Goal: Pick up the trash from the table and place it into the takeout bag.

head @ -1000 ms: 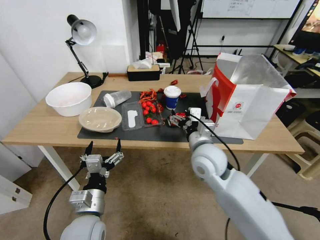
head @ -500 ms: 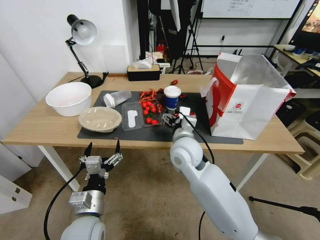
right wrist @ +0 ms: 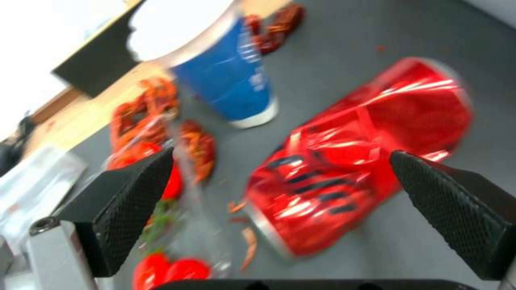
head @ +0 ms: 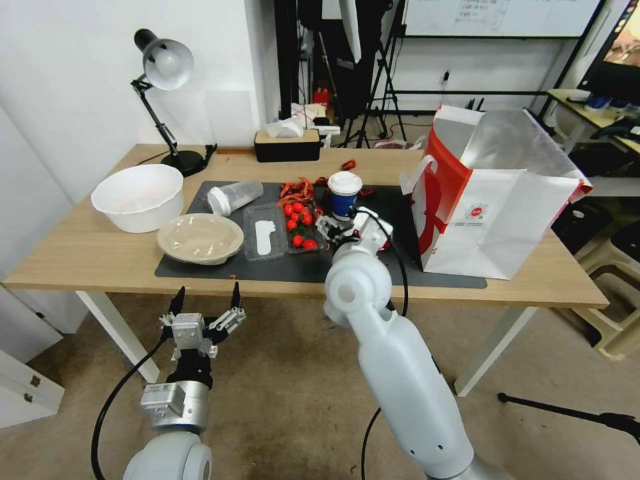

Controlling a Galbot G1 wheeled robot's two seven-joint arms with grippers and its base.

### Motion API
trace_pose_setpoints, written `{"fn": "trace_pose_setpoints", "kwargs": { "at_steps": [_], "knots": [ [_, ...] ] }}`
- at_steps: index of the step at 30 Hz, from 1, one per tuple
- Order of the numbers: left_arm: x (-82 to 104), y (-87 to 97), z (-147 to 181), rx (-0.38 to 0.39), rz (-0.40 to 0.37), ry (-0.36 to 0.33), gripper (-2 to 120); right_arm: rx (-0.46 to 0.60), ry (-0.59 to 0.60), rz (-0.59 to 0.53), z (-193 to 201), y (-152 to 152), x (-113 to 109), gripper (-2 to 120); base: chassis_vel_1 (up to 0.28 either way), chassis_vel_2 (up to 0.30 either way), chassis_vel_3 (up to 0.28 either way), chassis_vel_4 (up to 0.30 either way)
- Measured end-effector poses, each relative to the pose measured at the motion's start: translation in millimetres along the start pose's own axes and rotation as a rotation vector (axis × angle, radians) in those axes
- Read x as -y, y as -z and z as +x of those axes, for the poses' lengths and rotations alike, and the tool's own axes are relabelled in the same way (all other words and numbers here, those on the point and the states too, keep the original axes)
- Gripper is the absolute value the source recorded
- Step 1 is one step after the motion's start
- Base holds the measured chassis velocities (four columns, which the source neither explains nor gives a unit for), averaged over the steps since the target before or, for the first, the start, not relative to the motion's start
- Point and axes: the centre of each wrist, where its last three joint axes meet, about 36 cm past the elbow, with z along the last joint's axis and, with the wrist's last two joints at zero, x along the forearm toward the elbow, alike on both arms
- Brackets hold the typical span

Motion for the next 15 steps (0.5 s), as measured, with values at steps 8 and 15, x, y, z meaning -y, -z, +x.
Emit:
{"fn": "trace_pose_setpoints", "kwargs": {
  "at_steps": [8, 15],
  "knots": [
    [-1.0, -3.3, 0, -0.003, 0.000, 0.004, 100, -0.059, -0.060, -0.155, -9, 21, 7, 100, 0.000, 0.000, 0.000, 0.000],
    [-0.5, -4.2, 0, -0.003, -0.002, 0.003, 100, -0.095, -0.166, -0.234, -36, 38, 23, 100, 0.000, 0.000, 0.000, 0.000]
  ]
}}
